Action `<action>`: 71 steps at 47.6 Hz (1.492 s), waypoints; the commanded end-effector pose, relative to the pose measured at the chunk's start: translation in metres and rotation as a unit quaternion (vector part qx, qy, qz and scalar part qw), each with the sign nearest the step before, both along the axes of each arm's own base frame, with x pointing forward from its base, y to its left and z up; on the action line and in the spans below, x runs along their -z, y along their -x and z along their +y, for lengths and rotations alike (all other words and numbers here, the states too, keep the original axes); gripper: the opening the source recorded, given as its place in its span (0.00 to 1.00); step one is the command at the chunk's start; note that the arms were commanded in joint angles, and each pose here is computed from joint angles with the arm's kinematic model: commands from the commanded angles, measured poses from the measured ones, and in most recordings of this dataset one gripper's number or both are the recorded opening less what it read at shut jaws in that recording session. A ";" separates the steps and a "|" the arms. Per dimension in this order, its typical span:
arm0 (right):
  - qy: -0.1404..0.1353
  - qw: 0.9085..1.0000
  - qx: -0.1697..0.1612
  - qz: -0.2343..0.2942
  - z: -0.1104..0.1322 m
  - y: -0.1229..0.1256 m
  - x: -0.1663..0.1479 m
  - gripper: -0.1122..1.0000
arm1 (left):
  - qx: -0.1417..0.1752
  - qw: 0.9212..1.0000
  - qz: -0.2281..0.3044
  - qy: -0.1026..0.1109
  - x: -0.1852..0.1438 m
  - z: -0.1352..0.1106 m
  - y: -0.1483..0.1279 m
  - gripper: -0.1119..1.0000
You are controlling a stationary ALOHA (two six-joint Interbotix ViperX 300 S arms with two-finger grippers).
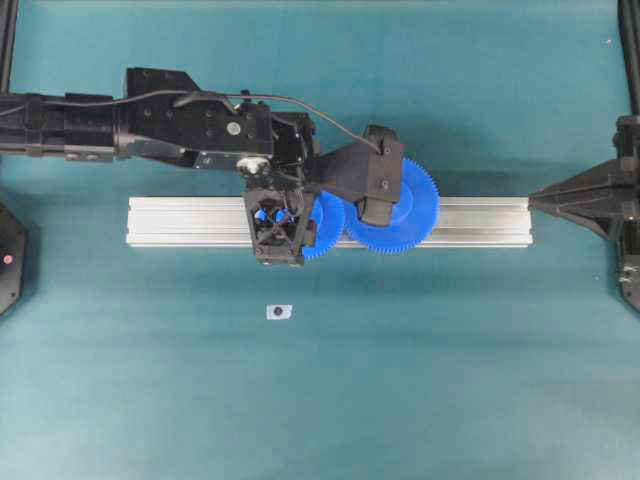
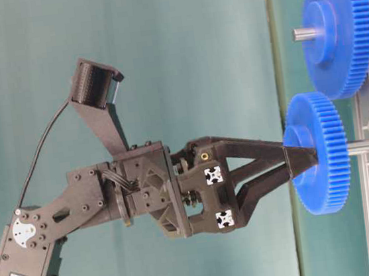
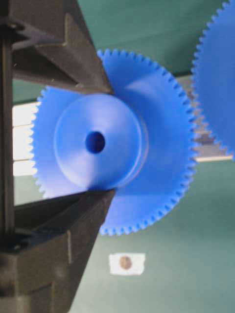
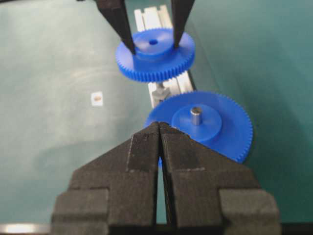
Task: Find the location of the shaft and insert the small gear.
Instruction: 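Align the gear's bore over the empty shaft and push it on, then open the left gripper and pull it back off the gear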
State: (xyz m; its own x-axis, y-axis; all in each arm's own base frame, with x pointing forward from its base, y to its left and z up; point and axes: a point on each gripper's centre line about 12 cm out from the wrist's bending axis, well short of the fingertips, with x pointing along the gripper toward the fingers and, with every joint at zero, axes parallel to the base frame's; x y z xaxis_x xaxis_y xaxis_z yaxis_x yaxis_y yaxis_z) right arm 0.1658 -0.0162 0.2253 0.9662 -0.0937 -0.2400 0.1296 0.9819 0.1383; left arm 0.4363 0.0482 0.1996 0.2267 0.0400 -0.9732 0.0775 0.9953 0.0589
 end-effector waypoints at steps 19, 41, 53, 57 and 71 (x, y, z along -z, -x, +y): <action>-0.004 1.000 0.003 -0.006 -0.001 -0.001 -0.004 0.11 | -0.007 1.000 -0.003 -0.003 -0.006 0.009 0.001 0.68; -0.004 1.000 0.003 -0.008 -0.001 -0.001 -0.005 0.11 | -0.013 1.000 0.000 -0.001 -0.010 0.009 0.000 0.68; -0.004 1.000 0.003 -0.009 -0.001 -0.001 -0.005 0.11 | 0.000 1.000 -0.014 -0.004 -0.022 0.001 -0.005 0.90; -0.004 1.000 0.003 -0.009 -0.001 -0.001 -0.005 0.11 | 0.005 1.000 -0.017 -0.004 -0.024 -0.002 -0.007 0.93; -0.003 1.000 0.003 -0.010 -0.001 0.000 -0.005 0.11 | 0.006 1.000 -0.019 -0.003 -0.027 -0.008 -0.007 0.92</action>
